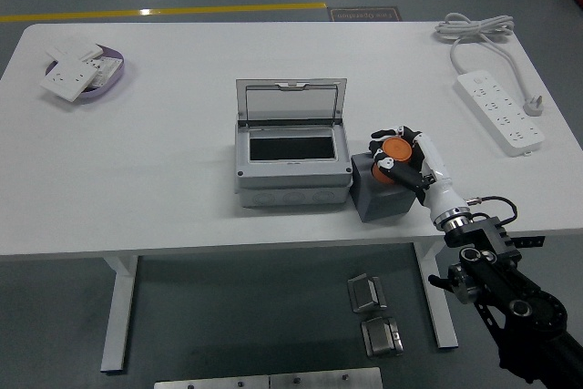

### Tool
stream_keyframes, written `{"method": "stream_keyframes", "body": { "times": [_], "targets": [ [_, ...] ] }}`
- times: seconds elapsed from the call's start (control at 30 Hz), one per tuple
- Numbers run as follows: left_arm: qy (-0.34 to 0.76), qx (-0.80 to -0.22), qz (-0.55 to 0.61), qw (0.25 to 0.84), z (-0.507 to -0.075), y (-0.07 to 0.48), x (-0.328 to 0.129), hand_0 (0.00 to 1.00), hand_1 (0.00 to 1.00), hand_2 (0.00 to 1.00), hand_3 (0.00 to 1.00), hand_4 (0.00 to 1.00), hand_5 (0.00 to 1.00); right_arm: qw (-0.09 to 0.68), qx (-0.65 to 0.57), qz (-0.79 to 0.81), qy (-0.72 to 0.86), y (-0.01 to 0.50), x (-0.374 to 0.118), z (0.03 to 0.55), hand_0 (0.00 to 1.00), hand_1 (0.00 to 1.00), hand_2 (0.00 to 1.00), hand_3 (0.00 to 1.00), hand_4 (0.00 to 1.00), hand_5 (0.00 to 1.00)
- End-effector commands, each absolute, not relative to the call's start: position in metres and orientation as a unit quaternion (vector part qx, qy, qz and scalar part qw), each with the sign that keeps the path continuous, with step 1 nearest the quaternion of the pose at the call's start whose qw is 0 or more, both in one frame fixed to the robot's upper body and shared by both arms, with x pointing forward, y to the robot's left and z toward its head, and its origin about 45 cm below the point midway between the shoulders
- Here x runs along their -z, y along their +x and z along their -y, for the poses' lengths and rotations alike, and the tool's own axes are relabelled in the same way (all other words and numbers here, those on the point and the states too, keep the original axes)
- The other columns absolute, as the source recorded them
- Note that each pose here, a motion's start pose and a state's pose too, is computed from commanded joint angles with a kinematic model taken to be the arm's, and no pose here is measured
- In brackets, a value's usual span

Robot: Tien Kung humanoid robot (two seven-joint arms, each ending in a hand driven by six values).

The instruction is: Pick up the cylinder from the cube,place it in the box,flap close box

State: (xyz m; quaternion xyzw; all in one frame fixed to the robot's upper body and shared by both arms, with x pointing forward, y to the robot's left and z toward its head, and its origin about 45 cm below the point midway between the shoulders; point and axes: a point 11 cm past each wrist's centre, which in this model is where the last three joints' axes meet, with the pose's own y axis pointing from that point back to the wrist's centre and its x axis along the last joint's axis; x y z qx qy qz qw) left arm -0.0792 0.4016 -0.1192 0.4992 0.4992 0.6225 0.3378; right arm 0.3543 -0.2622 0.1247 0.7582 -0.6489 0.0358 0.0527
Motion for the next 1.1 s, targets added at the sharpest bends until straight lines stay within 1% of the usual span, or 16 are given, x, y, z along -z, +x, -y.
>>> {"method": "stream_keyframes", "body": {
  "times": [0.07, 0.1, 0.27, 0.3, 0.47, 0.5, 0.67, 0.7, 0.83, 0.87, 0.9, 1.07, 1.1],
  "targets": [
    [0.499, -0.623, -0.499, 0.338, -0.402, -0.079, 0.119, 0.571, 0.623, 0.609, 0.619, 0.661, 0.171, 0.053, -0.036, 0.648, 0.759, 0.354, -0.125, 0.261, 0.581, 0.563, 0.405, 0.426, 0.341, 0.002],
    [0.499, -0.623, -0.499, 0.338, -0.402, -0.079, 0.119, 0.570, 0.623, 0.608, 0.619, 0.660, 0.172, 0.052, -0.036, 0.648, 0.759, 0.355, -0.125, 0.261, 0.522, 0.530, 0.388, 0.385, 0.149, 0.002],
    [0.499, -0.622, -0.499, 0.338, -0.402, -0.079, 0.119, 0.570, 0.623, 0.608, 0.619, 0.660, 0.172, 0.051, -0.041, 0.647, 0.760, 0.357, -0.129, 0.258, 0.522, 0.530, 0.388, 0.385, 0.149, 0.002],
    [0.499, -0.622, -0.499, 0.338, -0.402, -0.079, 0.119, 0.569, 0.623, 0.608, 0.618, 0.659, 0.172, 0.050, -0.042, 0.646, 0.760, 0.357, -0.130, 0.258, 0.491, 0.509, 0.376, 0.350, 0.105, 0.002],
    [0.500, -0.623, -0.499, 0.337, -0.402, -0.080, 0.119, 0.569, 0.623, 0.608, 0.618, 0.659, 0.172, 0.045, -0.053, 0.645, 0.761, 0.362, -0.139, 0.257, 0.491, 0.509, 0.376, 0.350, 0.105, 0.002],
    [0.500, -0.623, -0.499, 0.337, -0.402, -0.080, 0.119, 0.570, 0.623, 0.608, 0.618, 0.660, 0.172, 0.044, -0.056, 0.644, 0.762, 0.364, -0.142, 0.257, 0.474, 0.495, 0.372, 0.324, 0.042, 0.002],
    [0.499, -0.623, -0.499, 0.337, -0.402, -0.080, 0.119, 0.570, 0.623, 0.608, 0.618, 0.660, 0.172, 0.038, -0.074, 0.642, 0.762, 0.372, -0.156, 0.254, 0.474, 0.495, 0.372, 0.324, 0.042, 0.002],
    [0.499, -0.623, -0.499, 0.337, -0.402, -0.080, 0.119, 0.570, 0.623, 0.607, 0.617, 0.660, 0.174, 0.038, -0.078, 0.641, 0.762, 0.373, -0.159, 0.253, 0.424, 0.478, 0.365, 0.278, 0.096, 0.002],
    [0.499, -0.623, -0.499, 0.336, -0.403, -0.080, 0.119, 0.570, 0.623, 0.607, 0.617, 0.660, 0.174, 0.041, -0.105, 0.633, 0.766, 0.379, -0.173, 0.244, 0.424, 0.478, 0.365, 0.278, 0.096, 0.002],
    [0.499, -0.624, -0.499, 0.336, -0.403, -0.080, 0.119, 0.570, 0.623, 0.607, 0.617, 0.660, 0.174, 0.044, -0.117, 0.626, 0.770, 0.380, -0.178, 0.238, 0.424, 0.478, 0.365, 0.278, 0.096, 0.002],
    [0.499, -0.624, -0.499, 0.336, -0.403, -0.080, 0.119, 0.570, 0.623, 0.608, 0.618, 0.660, 0.176, 0.046, -0.126, 0.621, 0.772, 0.381, -0.182, 0.234, 0.386, 0.441, 0.353, 0.260, 0.061, 0.002],
    [0.500, -0.624, -0.500, 0.334, -0.403, -0.081, 0.119, 0.570, 0.623, 0.608, 0.618, 0.660, 0.176, 0.068, -0.193, 0.582, 0.787, 0.385, -0.203, 0.201, 0.386, 0.441, 0.353, 0.260, 0.061, 0.002],
    [0.500, -0.624, -0.500, 0.333, -0.404, -0.081, 0.118, 0.570, 0.623, 0.610, 0.618, 0.661, 0.177, 0.076, -0.213, 0.573, 0.788, 0.386, -0.208, 0.192, 0.179, 0.295, 0.342, 0.249, 0.002, 0.002]
  ]
}}
